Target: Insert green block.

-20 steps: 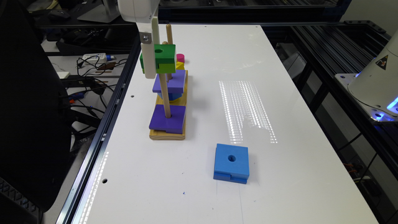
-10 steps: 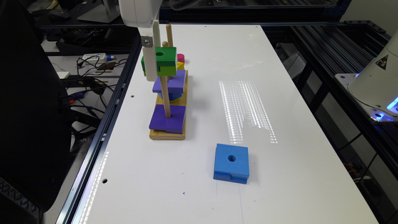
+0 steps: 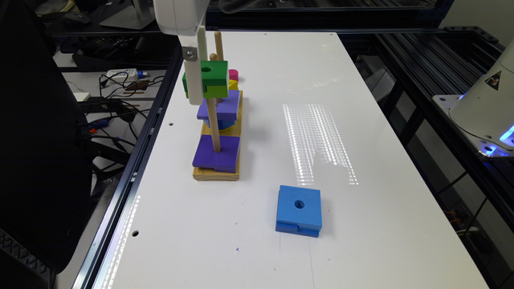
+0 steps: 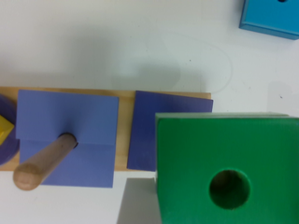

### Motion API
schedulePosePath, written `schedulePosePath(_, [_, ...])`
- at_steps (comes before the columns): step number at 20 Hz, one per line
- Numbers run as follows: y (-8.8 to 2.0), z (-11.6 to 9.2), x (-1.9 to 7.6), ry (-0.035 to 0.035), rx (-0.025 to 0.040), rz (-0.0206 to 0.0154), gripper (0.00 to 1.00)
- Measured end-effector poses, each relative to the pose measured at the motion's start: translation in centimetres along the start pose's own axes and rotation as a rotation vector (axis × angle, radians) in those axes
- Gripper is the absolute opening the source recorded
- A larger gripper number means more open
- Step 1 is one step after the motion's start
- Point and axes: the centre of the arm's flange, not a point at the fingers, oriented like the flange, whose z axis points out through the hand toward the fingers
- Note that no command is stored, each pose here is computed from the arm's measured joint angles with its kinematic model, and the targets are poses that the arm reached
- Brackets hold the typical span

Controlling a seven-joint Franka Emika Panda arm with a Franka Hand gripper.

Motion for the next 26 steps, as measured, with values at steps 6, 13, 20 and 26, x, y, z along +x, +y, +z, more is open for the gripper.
schedulePosePath(6, [0.0, 0.4, 0.05, -0.0024, -0.0021, 0.0002, 0.0])
schedulePosePath(13, [0.0, 0.5, 0.04, -0.0037, -0.0034, 0.0003, 0.0])
schedulePosePath(20, [0.0, 1.2, 0.12, -0.0066, -0.0048, 0.0006, 0.0])
schedulePosePath(26, [0.0, 1.6, 0.17, -0.0076, -0.0061, 0.0003, 0.0])
